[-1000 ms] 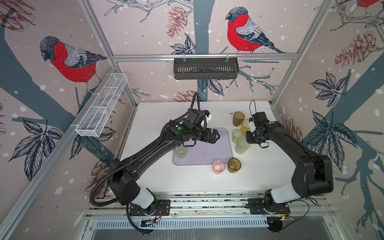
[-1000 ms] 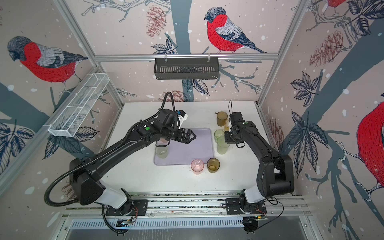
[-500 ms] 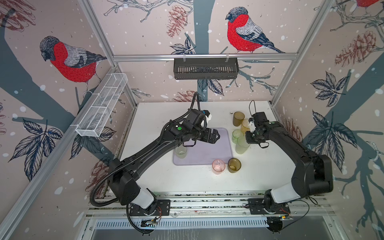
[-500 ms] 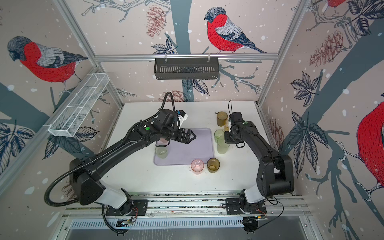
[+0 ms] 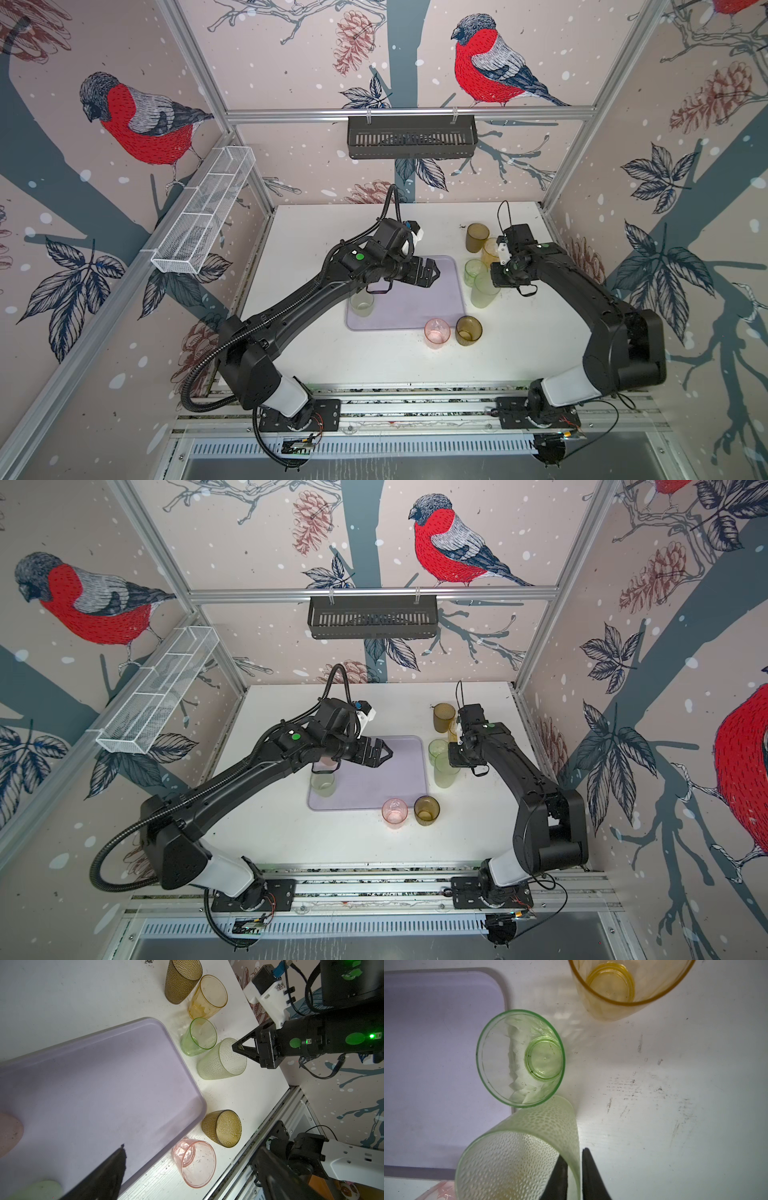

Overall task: Place the glasses into the tray
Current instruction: 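Close the right gripper on the frosted green cup rim, then lift the frosted green cup with the right gripper and carry it toward the tray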

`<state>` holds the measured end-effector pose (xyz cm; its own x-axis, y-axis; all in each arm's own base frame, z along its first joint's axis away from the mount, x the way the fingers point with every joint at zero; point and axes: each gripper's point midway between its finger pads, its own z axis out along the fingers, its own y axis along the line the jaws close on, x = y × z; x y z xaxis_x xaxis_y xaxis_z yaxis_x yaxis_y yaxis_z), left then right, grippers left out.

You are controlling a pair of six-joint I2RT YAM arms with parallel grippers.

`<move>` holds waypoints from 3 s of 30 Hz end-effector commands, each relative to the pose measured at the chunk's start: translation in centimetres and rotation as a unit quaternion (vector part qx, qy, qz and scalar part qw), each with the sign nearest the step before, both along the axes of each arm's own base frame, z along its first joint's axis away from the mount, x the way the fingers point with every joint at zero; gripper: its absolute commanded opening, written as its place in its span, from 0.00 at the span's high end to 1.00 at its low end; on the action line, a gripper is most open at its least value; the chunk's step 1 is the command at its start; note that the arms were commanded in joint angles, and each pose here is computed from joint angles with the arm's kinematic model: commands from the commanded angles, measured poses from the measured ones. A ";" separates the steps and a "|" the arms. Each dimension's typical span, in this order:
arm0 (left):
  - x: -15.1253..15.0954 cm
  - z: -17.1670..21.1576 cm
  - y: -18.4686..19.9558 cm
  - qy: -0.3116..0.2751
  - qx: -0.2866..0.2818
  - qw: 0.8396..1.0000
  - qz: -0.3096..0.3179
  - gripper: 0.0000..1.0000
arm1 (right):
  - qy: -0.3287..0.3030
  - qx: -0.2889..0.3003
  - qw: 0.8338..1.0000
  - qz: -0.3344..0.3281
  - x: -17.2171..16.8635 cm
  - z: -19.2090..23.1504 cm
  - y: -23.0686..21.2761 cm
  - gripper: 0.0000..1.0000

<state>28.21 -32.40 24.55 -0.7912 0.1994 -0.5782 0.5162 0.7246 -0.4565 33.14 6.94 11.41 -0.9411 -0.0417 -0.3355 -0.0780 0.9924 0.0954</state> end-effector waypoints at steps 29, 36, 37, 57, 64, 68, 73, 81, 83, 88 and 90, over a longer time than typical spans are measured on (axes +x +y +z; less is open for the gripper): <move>-0.2 -0.2 0.2 -0.003 0.007 1.000 -0.005 0.02 | -0.001 -0.009 1.000 0.020 -0.7 0.6 0.8 0.92; -0.1 -0.1 0.3 -0.005 0.007 1.000 -0.003 0.02 | -0.006 -0.012 1.000 0.026 -0.6 1.4 1.1 0.94; -0.2 -0.1 0.3 -0.004 0.006 1.000 -0.002 0.02 | -0.007 -0.012 1.000 0.027 -0.6 1.6 1.2 0.94; 1.2 -0.7 4.7 0.013 -0.011 0.997 0.078 0.04 | -0.015 -0.036 0.997 0.062 -0.1 3.8 3.5 0.95; 1.1 -0.4 5.9 0.008 -0.017 0.996 0.092 0.04 | -0.020 -0.054 0.995 0.083 0.4 4.7 5.3 0.96; 1.2 -0.3 6.5 0.005 -0.013 0.995 0.103 0.04 | -0.025 -0.057 0.993 0.097 0.9 5.1 6.8 0.96; 1.1 0.1 7.5 -0.002 -0.017 0.993 0.115 0.04 | -0.030 -0.054 0.992 0.110 1.3 5.5 8.6 0.96; 0.9 0.5 9.5 -0.014 -0.023 0.989 0.148 0.04 | -0.037 -0.053 0.989 0.130 2.3 6.0 11.4 0.96; 0.8 0.4 10.0 -0.013 -0.020 0.988 0.154 0.04 | -0.038 -0.054 0.989 0.135 2.5 6.0 12.0 0.96; 0.4 0.3 11.1 -0.011 -0.016 0.985 0.170 0.04 | -0.043 -0.051 0.987 0.146 3.3 6.5 13.5 0.97; 0.3 0.2 11.5 -0.009 -0.015 0.984 0.176 0.04 | -0.043 -0.049 0.986 0.151 3.7 6.5 14.2 0.97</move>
